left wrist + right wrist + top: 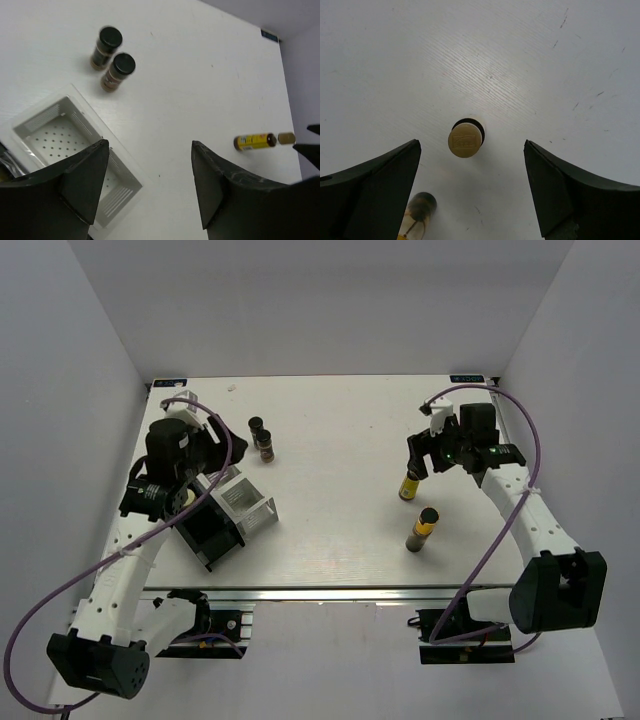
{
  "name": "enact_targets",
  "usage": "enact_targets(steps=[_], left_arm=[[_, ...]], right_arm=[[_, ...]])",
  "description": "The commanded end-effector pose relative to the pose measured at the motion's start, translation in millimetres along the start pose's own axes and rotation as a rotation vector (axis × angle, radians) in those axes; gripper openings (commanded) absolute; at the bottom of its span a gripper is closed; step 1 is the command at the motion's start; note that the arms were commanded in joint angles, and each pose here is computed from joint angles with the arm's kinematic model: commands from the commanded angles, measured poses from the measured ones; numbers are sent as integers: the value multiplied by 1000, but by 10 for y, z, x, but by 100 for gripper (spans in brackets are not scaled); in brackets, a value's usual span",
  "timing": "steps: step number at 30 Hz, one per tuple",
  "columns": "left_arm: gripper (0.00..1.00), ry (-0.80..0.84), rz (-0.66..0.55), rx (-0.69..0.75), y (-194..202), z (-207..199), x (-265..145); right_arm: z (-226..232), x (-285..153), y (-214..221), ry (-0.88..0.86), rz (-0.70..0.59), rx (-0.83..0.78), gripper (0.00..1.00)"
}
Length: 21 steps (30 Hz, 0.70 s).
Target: Organize the condiment bottles
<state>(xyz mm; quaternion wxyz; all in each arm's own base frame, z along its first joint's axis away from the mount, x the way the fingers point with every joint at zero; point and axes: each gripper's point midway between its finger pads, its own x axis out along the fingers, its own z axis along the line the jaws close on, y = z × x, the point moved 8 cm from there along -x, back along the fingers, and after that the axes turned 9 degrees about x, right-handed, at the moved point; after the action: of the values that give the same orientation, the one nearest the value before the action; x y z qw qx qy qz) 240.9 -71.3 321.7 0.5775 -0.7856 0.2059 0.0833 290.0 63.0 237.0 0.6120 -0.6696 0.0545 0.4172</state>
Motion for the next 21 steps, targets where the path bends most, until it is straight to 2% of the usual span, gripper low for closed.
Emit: enact_targets(steps=[1,3,10,15,18,20,21], left_arm=[[77,160,33,-5,93,-124,32],[77,153,31,-7,108,-114,15],[78,139,56,-6,167,-88,9],[78,134,61,-13,214,-71,11],[78,131,67,-15,228,-65,19],[78,128,64,-14,218,-68,13],[78,127,62,-14,212,-69,7]], right_arm=[[-40,77,-18,8,25,-6,89],[-52,119,-7,3,36,-6,88],[-98,308,102,-15,90,6,74],[-115,366,128,-16,81,-6,64],[-118,395,146,-23,81,-11,53],[-117,406,153,-30,76,-20,48],[-106,409,162,-41,75,-22,42]])
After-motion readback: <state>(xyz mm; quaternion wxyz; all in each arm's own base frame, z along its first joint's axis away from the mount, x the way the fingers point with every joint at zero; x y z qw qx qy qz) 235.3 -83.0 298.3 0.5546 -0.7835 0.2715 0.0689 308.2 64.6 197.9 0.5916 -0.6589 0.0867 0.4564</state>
